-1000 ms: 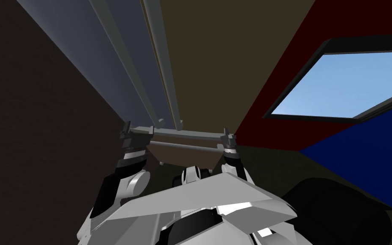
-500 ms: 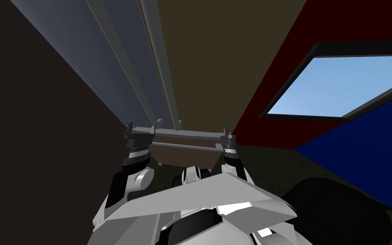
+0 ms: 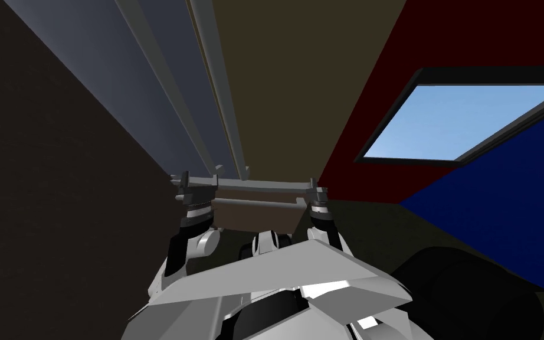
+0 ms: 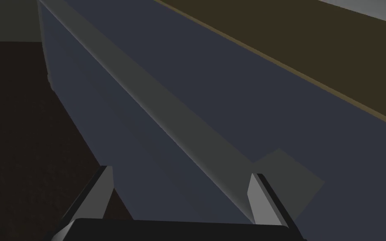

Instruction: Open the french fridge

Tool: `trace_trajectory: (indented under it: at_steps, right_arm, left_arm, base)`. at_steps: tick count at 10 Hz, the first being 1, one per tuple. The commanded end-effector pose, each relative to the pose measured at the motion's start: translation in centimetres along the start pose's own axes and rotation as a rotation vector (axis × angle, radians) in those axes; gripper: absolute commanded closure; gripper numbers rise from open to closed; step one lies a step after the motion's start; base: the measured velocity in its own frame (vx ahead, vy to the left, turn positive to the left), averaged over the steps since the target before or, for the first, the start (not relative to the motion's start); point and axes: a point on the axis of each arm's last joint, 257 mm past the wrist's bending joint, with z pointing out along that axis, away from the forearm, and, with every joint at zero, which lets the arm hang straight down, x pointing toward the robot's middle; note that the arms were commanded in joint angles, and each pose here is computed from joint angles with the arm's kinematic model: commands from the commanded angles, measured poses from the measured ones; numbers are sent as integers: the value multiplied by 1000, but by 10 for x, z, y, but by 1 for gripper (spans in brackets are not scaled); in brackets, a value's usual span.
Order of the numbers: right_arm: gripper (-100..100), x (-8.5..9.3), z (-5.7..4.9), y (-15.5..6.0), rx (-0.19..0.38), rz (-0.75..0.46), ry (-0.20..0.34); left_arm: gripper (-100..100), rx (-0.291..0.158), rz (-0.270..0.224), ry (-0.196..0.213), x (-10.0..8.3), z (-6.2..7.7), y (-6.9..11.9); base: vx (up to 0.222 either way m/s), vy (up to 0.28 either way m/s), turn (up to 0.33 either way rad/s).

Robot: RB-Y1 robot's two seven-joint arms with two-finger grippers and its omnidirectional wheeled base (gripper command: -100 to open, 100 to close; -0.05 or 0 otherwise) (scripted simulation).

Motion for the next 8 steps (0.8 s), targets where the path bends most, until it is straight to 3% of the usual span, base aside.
trace_trajectory:
  at_steps: [1,8]
  right_arm:
    - [0,0,0,0,0,0,0]
    - [0,0,0,0,0,0,0]
  left_arm:
    - [-100,25,-5,15,4,-2,9]
    - [-100,92,-2,52,14,-11,34]
  base:
    - [3,-31,-107]
    - [-12,-15,-84]
